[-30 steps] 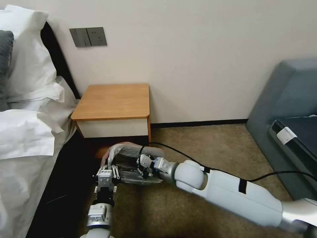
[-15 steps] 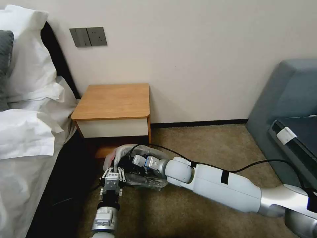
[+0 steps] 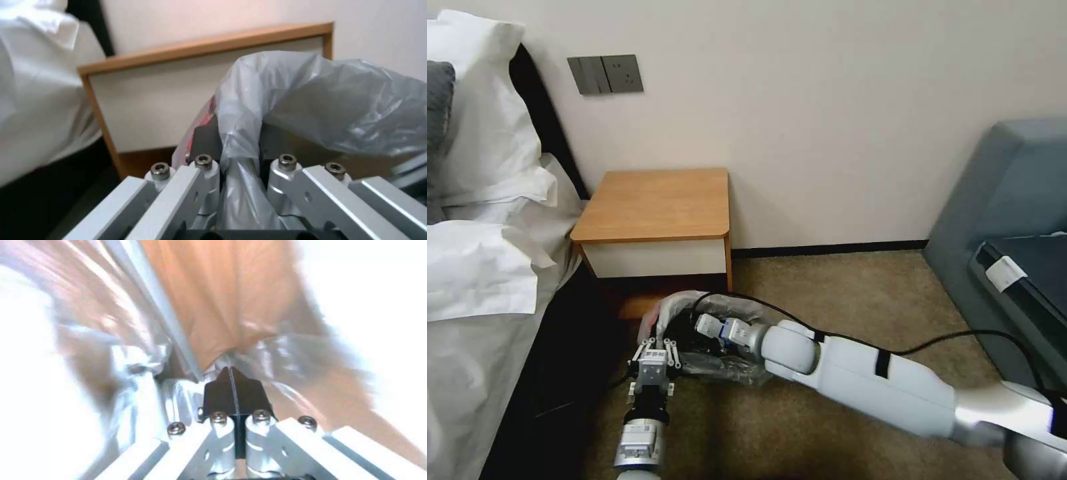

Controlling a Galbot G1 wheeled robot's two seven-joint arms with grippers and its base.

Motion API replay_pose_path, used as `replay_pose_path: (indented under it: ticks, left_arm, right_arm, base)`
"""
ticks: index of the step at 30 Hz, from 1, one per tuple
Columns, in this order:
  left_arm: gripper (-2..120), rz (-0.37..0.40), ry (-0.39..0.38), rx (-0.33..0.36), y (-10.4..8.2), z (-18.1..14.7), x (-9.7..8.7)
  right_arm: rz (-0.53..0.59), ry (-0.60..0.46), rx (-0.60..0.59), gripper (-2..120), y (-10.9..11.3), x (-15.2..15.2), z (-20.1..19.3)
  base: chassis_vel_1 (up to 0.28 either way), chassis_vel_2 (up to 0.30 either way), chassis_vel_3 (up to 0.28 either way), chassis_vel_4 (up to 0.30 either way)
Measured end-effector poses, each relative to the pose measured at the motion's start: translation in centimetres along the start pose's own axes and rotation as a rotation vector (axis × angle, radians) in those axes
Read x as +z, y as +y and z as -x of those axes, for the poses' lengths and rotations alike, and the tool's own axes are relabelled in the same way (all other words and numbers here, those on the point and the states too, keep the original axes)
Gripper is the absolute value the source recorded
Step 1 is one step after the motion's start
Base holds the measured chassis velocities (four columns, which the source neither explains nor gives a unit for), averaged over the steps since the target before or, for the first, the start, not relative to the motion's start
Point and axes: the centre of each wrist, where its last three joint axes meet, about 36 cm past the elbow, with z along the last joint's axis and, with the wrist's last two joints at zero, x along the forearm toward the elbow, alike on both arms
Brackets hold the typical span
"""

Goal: Pick up the garbage bag from the table and place it over the trash can.

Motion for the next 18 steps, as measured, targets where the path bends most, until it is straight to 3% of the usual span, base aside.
replay_pose_path:
  ticks: [9,11,14,15,18]
  left_arm:
    - [10,-0.114,0.106,-0.062,0.1,0.3,-0.7]
    - [10,-0.160,0.141,-0.068,0.0,0.2,-1.2]
    - [10,-0.309,0.247,-0.051,0.1,0.4,-3.0]
    - [10,-0.309,0.247,-0.051,0.1,0.4,-3.0]
    - [10,-0.412,0.316,-0.016,0.4,0.6,-4.1]
  right_arm:
    - [0.071,-0.111,0.099,0,0.0,-0.1,-8.2]
    - [0.095,-0.136,0.129,0,0.1,0.0,-9.6]
    - [0.182,-0.210,0.228,3,0.9,-0.1,-12.3]
    - [0.182,-0.210,0.228,3,0.9,-0.1,-12.3]
    - [0.306,-0.302,0.357,17,1.0,-0.8,-14.1]
  base:
    - [0.000,0.000,0.000,0.000]
    - [0.000,0.000,0.000,0.000]
    - [0.000,0.000,0.000,0.000]
    - [0.000,0.000,0.000,0.000]
    - [0.000,0.000,0.000,0.000]
